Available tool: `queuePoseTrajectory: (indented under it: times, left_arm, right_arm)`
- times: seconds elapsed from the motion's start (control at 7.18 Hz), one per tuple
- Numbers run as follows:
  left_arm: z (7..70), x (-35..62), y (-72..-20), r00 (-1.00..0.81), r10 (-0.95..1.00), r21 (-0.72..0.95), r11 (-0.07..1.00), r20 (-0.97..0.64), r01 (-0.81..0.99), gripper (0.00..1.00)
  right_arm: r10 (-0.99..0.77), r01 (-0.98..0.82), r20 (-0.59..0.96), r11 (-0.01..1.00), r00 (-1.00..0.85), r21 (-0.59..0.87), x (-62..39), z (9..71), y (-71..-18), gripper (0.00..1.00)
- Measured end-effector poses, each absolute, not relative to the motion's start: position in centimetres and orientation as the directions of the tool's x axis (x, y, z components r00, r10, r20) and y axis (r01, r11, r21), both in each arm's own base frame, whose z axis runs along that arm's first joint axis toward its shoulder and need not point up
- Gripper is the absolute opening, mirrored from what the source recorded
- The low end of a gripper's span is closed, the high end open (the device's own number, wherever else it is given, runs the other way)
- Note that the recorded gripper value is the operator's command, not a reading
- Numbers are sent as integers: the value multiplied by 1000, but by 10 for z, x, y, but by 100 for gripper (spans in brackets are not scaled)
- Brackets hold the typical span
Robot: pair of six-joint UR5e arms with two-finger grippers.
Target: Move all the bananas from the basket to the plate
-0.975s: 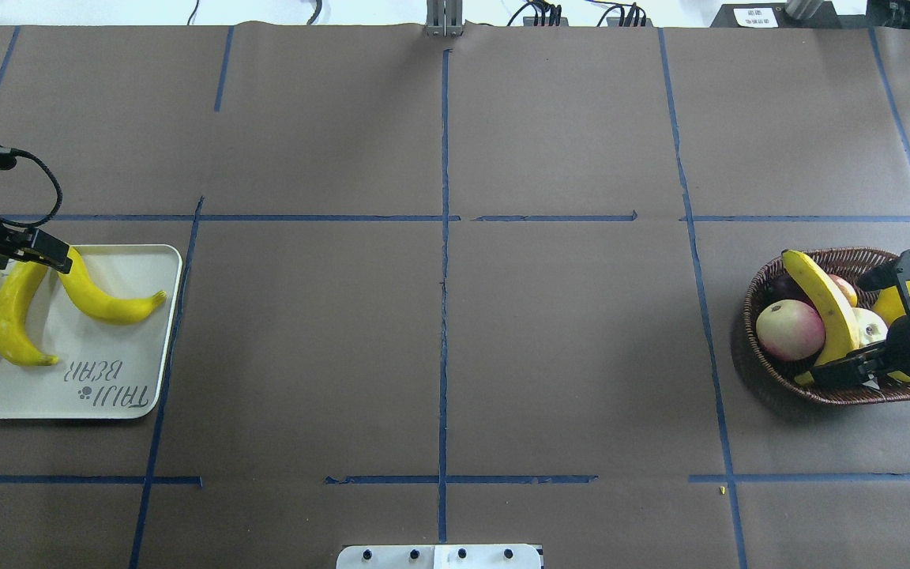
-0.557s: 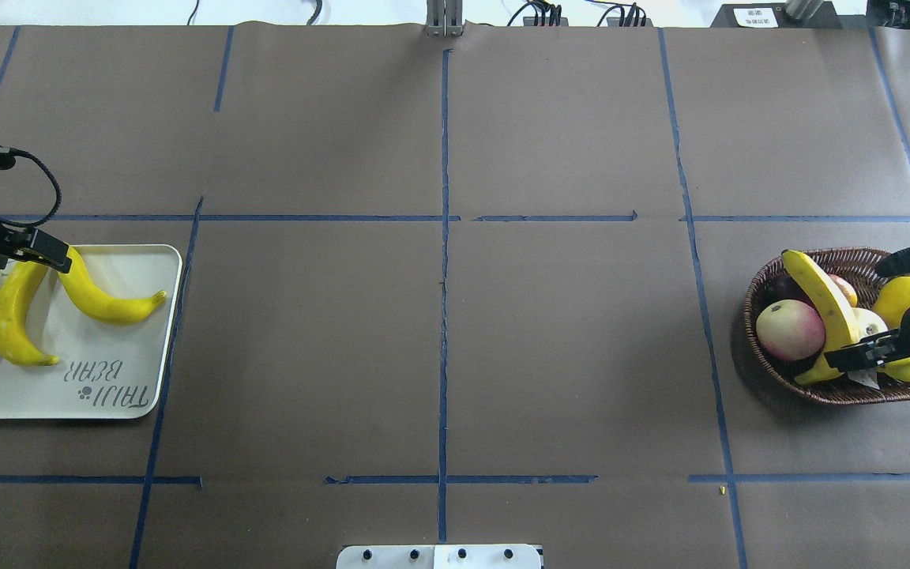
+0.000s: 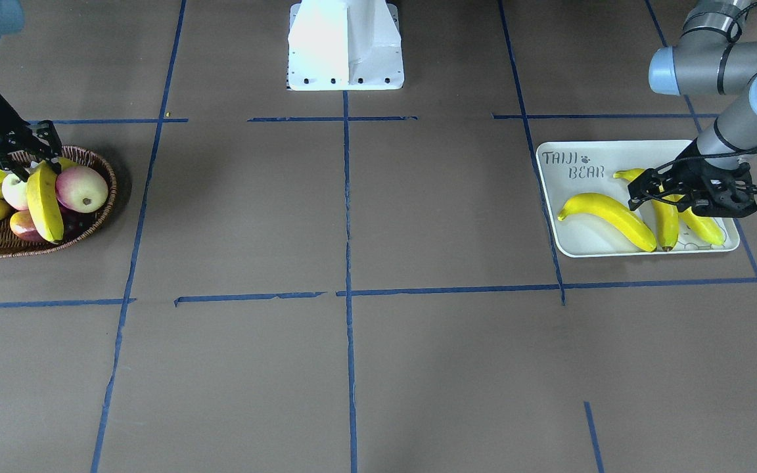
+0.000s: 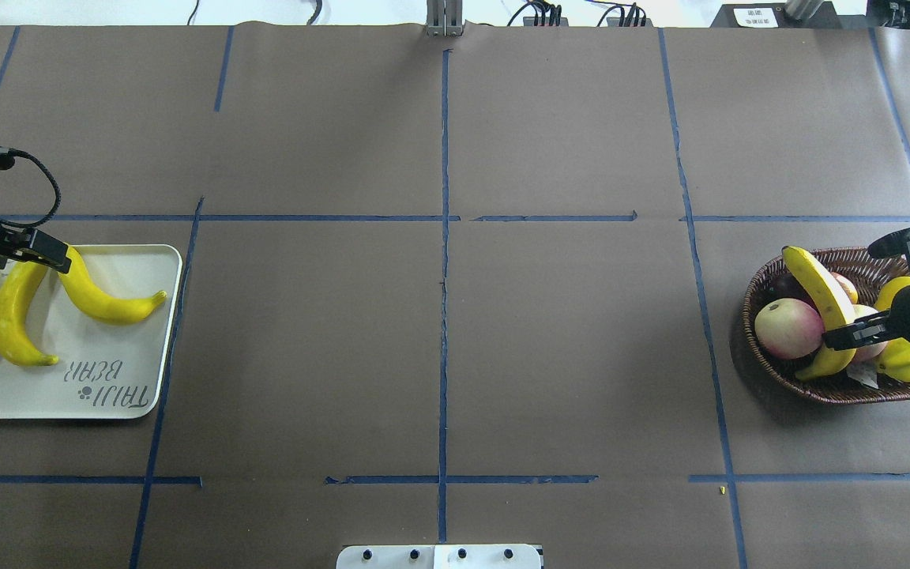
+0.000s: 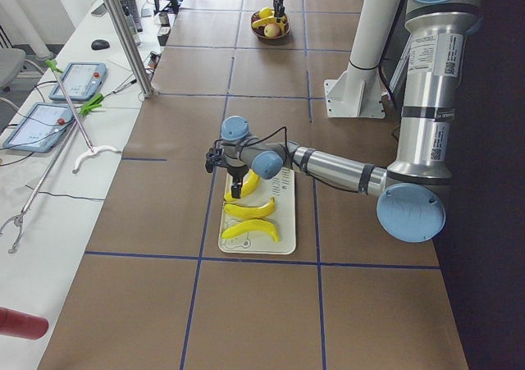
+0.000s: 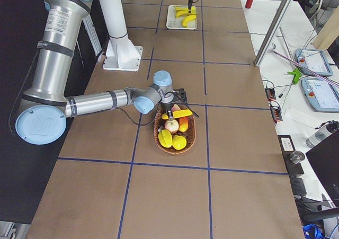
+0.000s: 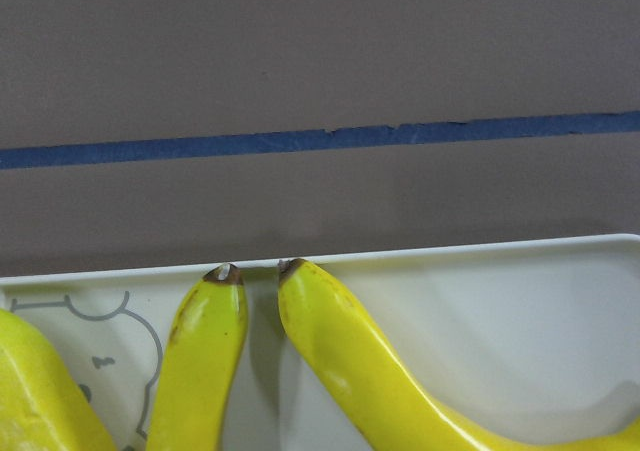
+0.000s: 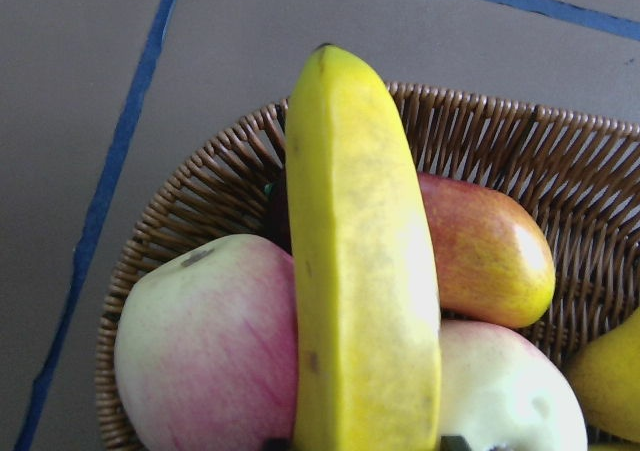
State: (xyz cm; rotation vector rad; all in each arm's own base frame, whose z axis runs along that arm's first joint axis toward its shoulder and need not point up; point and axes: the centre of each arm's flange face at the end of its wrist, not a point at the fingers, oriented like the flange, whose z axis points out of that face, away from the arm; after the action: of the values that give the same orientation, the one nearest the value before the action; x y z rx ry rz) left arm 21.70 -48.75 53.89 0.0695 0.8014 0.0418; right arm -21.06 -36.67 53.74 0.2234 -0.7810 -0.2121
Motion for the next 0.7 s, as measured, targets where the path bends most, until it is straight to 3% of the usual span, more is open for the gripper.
queuePoseTrajectory:
  times: [0.14, 0.28, 0.42, 0.7]
  left_arm:
    - [538, 216, -487, 695, 64, 79, 997, -717, -10, 100]
    - [538, 216, -486, 694, 65, 80, 997, -717, -10, 100]
    - [537, 215, -485, 694, 65, 81, 997, -717, -10, 100]
    - [537, 214, -484, 694, 65, 80, 997, -717, -10, 100]
  right_arm:
    - [-269, 103, 672, 955, 690, 277, -214, 537, -370, 43]
    - [-269, 101, 673, 955, 689, 278, -215, 536, -373, 25]
    - [-268, 100, 674, 955, 688, 278, -216, 536, -374, 17]
    - [-257, 88, 682, 958, 685, 272, -209, 537, -377, 9]
